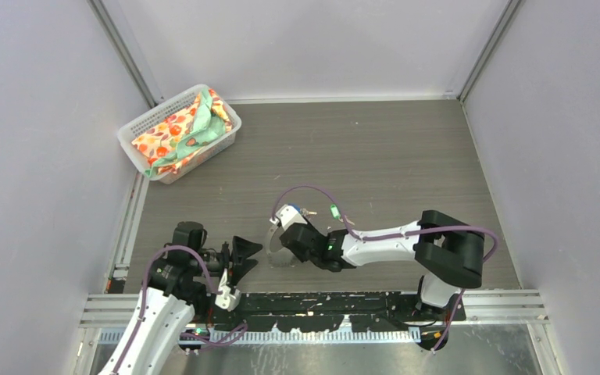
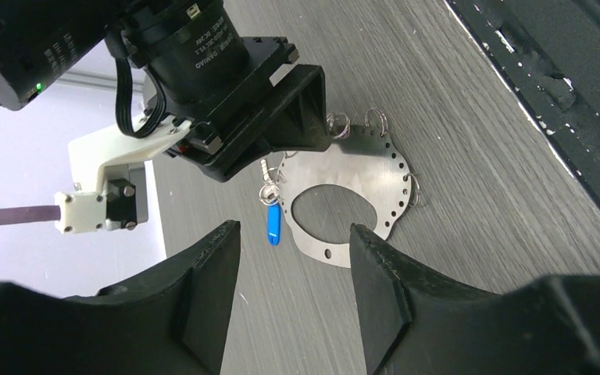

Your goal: Put the keys on the keyring

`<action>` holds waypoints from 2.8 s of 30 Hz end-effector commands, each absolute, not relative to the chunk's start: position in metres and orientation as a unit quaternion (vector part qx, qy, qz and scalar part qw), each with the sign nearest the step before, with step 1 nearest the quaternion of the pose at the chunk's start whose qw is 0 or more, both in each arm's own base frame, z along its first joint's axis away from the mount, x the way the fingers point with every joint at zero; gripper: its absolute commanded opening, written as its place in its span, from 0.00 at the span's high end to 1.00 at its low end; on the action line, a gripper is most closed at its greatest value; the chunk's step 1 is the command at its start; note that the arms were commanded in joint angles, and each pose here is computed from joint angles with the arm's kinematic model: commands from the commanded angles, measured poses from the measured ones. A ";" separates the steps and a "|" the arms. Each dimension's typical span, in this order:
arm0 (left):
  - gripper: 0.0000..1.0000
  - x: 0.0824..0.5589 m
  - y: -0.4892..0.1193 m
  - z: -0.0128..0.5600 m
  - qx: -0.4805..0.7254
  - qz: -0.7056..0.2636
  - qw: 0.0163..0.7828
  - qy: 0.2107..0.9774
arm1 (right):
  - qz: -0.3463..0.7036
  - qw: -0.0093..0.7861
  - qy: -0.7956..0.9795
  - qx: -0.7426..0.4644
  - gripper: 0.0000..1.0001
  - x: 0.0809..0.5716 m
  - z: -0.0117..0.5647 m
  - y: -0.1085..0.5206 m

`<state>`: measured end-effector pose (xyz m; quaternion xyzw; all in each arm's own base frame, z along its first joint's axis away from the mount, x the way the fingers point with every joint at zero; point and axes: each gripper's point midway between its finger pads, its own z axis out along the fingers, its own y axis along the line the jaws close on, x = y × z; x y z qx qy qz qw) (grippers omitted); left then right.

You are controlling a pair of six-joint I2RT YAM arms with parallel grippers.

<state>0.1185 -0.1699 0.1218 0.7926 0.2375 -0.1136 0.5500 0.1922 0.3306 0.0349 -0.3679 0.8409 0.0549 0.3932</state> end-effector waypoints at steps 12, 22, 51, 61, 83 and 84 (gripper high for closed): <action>0.45 0.113 -0.172 0.133 0.795 -0.106 0.560 0.210 | 0.078 0.408 0.850 -0.325 0.47 0.167 0.057 0.323; 0.45 0.112 -0.172 0.134 0.795 -0.104 0.561 0.207 | 0.096 0.407 0.844 -0.337 0.53 0.165 0.047 0.324; 0.45 0.110 -0.172 0.135 0.795 -0.105 0.562 0.202 | 0.100 0.402 0.831 -0.372 0.99 0.174 0.059 0.325; 0.35 0.114 -0.177 0.118 0.798 -0.118 0.562 0.185 | 0.192 0.419 0.804 -0.377 0.99 0.172 0.138 0.338; 0.10 0.130 -0.195 0.172 0.556 -0.392 0.506 0.530 | 0.297 0.465 0.773 -0.313 0.99 0.184 0.253 0.362; 0.10 0.135 -0.195 0.174 0.539 -0.393 0.507 0.545 | 0.301 0.470 0.771 -0.307 0.99 0.185 0.258 0.364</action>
